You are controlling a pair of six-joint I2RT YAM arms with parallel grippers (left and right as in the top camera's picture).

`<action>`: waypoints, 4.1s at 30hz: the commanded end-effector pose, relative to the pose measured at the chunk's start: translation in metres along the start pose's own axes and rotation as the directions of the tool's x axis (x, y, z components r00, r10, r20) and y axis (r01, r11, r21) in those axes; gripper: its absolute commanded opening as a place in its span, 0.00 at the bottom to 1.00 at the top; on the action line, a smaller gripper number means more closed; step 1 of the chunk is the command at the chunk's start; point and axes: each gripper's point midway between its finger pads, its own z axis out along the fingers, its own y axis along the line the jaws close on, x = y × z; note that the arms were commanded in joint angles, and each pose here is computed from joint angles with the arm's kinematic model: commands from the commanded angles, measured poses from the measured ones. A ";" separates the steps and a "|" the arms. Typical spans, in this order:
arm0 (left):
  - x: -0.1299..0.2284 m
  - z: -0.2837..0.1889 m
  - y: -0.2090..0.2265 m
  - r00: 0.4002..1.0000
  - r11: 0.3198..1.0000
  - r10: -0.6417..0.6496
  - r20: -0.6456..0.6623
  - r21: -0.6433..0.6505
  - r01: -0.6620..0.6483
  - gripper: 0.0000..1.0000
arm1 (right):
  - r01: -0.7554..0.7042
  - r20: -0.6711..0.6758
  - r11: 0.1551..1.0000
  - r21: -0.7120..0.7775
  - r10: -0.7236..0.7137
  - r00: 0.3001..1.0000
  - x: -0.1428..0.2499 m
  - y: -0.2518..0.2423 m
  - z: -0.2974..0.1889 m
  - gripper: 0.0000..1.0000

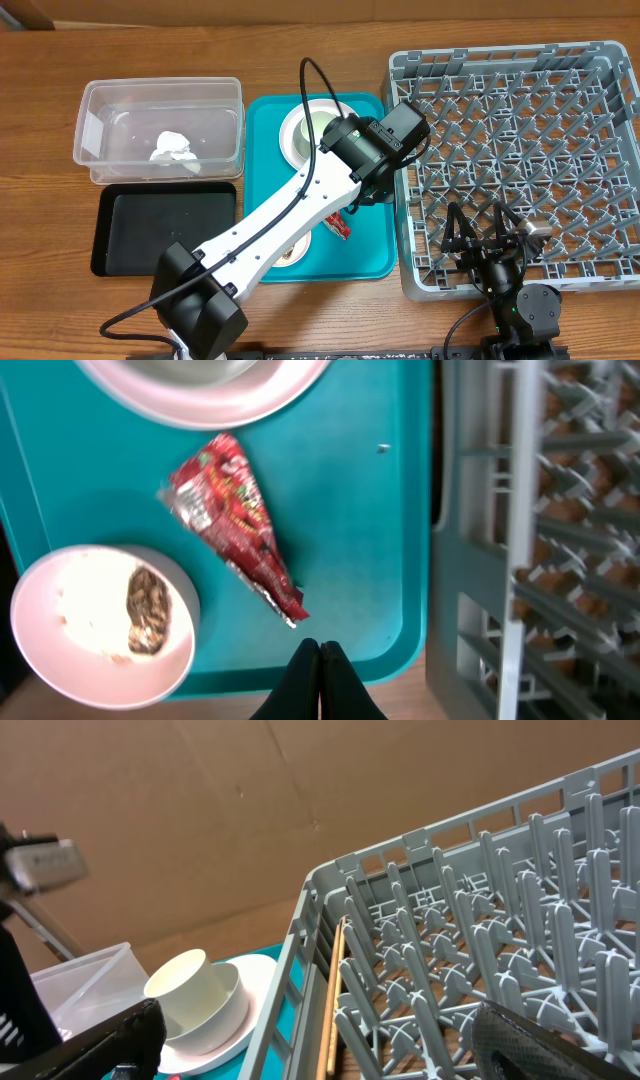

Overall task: Sort waste into correct bins and load items into the dishwasher
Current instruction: 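Move the left gripper back over the red snack wrapper, then lower the left gripper and grasp the red snack wrapper, then carry the wrapper to the clear bin and release it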

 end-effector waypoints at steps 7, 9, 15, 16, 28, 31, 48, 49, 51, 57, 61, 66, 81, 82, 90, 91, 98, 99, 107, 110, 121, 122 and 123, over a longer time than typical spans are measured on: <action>0.025 0.052 0.028 0.952 0.942 -0.304 -0.016 -0.151 0.299 0.19 | -0.007 0.003 1.000 -0.001 0.007 1.000 0.002 0.000 0.000 1.00; 0.027 0.058 0.029 0.952 0.942 -0.304 -0.016 -0.153 0.298 0.41 | -0.007 0.003 1.000 -0.001 0.007 1.000 0.002 0.000 0.000 1.00; 0.026 0.067 0.026 0.952 0.943 -0.307 -0.007 -0.135 0.303 0.69 | -0.007 0.003 1.000 -0.001 0.007 1.000 0.002 0.000 0.000 1.00; 0.025 0.069 0.025 0.952 0.944 -0.307 -0.004 -0.129 0.304 0.70 | -0.007 0.003 1.000 -0.001 0.007 1.000 0.002 0.000 0.000 1.00; 0.028 0.076 0.025 0.933 0.926 -0.360 -0.008 -0.127 0.356 0.51 | -0.007 0.003 1.000 -0.001 0.007 1.000 0.002 0.000 0.000 1.00; 0.030 0.076 0.023 0.933 0.925 -0.361 -0.008 -0.127 0.357 0.49 | -0.007 0.003 1.000 -0.001 0.007 1.000 0.002 0.000 0.000 1.00; 0.059 0.104 0.026 0.933 0.928 -0.354 -0.056 -0.147 0.343 0.53 | -0.007 0.003 1.000 -0.001 0.007 1.000 0.002 0.000 0.000 1.00; 0.061 0.107 0.027 0.933 0.928 -0.354 -0.061 -0.146 0.343 0.53 | -0.007 0.003 1.000 -0.001 0.007 1.000 0.002 0.000 0.000 1.00; 0.065 0.110 0.027 0.932 0.928 -0.356 -0.075 -0.147 0.343 0.53 | -0.007 0.003 1.000 -0.001 0.007 1.000 0.002 0.000 0.000 1.00; 0.067 0.117 0.028 0.932 0.929 -0.356 -0.072 -0.138 0.344 0.54 | -0.007 0.003 1.000 -0.001 0.007 1.000 0.002 0.000 0.000 1.00; 0.068 0.122 0.028 0.932 0.929 -0.357 -0.069 -0.131 0.346 0.54 | -0.007 0.003 1.000 -0.001 0.007 1.000 0.002 0.000 0.000 1.00; 0.069 0.125 0.029 0.932 0.929 -0.357 -0.068 -0.129 0.347 0.49 | -0.007 0.003 1.000 -0.001 0.007 1.000 0.002 0.000 0.000 1.00; 0.068 0.125 0.027 0.932 0.930 -0.357 -0.066 -0.122 0.348 0.28 | -0.007 0.003 1.000 -0.001 0.007 1.000 0.002 0.000 0.000 1.00; 0.068 0.125 0.027 0.932 0.930 -0.357 -0.066 -0.122 0.347 0.26 | -0.007 0.003 1.000 -0.001 0.007 1.000 0.002 0.000 0.000 1.00; 0.072 0.125 0.024 0.943 0.946 -0.316 -0.100 -0.107 0.306 0.04 | -0.007 0.003 1.000 -0.001 0.007 1.000 0.002 0.000 0.000 1.00; 0.074 0.124 0.023 0.943 0.947 -0.314 -0.111 -0.105 0.303 0.04 | -0.007 0.003 1.000 -0.001 0.007 1.000 0.002 0.000 0.000 1.00; 0.069 0.108 0.018 0.945 0.951 -0.306 -0.115 -0.090 0.297 0.04 | -0.007 0.003 1.000 -0.001 0.007 1.000 0.002 0.000 0.000 1.00; 0.066 0.105 0.017 0.948 0.954 -0.297 -0.111 -0.084 0.289 0.04 | -0.007 0.003 1.000 -0.001 0.007 1.000 0.002 0.000 0.000 1.00; 0.028 0.060 0.019 0.962 0.956 -0.271 0.026 -0.110 0.272 0.04 | -0.007 0.003 1.000 -0.001 0.007 1.000 0.002 0.000 0.000 1.00; 0.001 0.034 0.030 0.952 0.945 -0.279 0.123 -0.140 0.295 0.04 | -0.007 0.003 1.000 -0.001 0.007 1.000 0.002 0.000 0.000 1.00; -0.082 0.011 0.102 0.864 0.867 -0.483 0.140 -0.056 0.494 0.04 | -0.007 0.003 1.000 -0.001 0.007 1.000 0.002 0.000 0.000 1.00; -0.089 0.013 0.112 0.853 0.856 -0.507 0.123 -0.039 0.515 0.04 | -0.007 0.003 1.000 -0.001 0.007 1.000 0.002 0.000 0.000 1.00; -0.095 0.014 0.123 0.838 0.842 -0.534 0.111 -0.027 0.539 0.04 | -0.007 0.003 1.000 -0.001 0.007 1.000 0.002 0.000 0.000 1.00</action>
